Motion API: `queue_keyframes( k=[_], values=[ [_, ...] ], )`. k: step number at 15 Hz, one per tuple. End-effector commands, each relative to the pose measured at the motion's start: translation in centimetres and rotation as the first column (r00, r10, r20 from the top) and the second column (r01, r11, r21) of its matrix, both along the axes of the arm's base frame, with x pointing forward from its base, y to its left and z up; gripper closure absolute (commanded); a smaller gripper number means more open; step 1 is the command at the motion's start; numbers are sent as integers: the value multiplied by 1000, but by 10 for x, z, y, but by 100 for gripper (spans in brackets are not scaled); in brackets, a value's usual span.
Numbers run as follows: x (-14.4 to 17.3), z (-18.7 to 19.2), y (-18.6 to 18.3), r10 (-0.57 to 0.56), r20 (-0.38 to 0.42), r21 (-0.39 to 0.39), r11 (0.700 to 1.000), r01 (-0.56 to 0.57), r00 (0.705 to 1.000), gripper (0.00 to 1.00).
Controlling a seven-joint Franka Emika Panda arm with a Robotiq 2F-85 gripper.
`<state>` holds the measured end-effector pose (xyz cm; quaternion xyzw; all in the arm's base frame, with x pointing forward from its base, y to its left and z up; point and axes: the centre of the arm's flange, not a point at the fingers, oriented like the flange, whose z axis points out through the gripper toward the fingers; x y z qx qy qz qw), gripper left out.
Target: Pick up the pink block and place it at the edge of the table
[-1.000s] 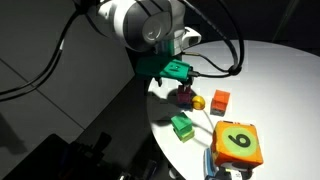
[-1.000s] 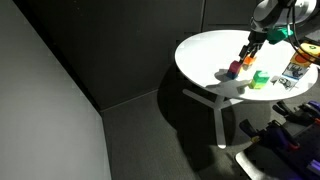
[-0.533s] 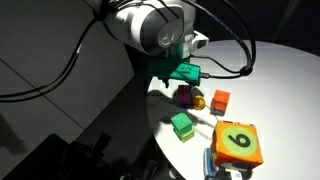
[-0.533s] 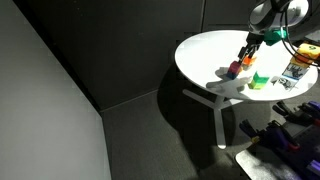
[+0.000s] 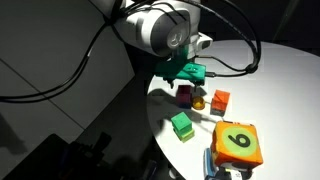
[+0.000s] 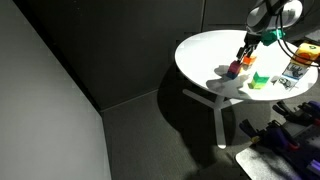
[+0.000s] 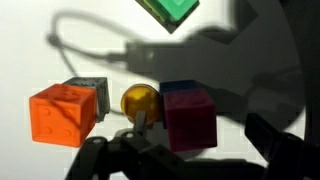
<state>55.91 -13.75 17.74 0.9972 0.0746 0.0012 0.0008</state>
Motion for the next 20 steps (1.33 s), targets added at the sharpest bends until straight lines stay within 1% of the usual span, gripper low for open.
queue_keyframes(
  k=[1,9,15,16,17,20],
  values=[
    [11,-10,-8,7,8,-7,1000,-7,1000,0],
    [25,-24,-5,2,-7,-3,1000,-2,1000,0],
    [27,-40,-1,13,-18,-4,1000,-13,1000,0],
    [27,-41,0,16,-19,-4,1000,-16,1000,7],
    [27,-42,1,17,-21,-8,1000,-17,1000,26],
    [26,-40,6,11,-31,-10,1000,-11,999,51]
  ],
)
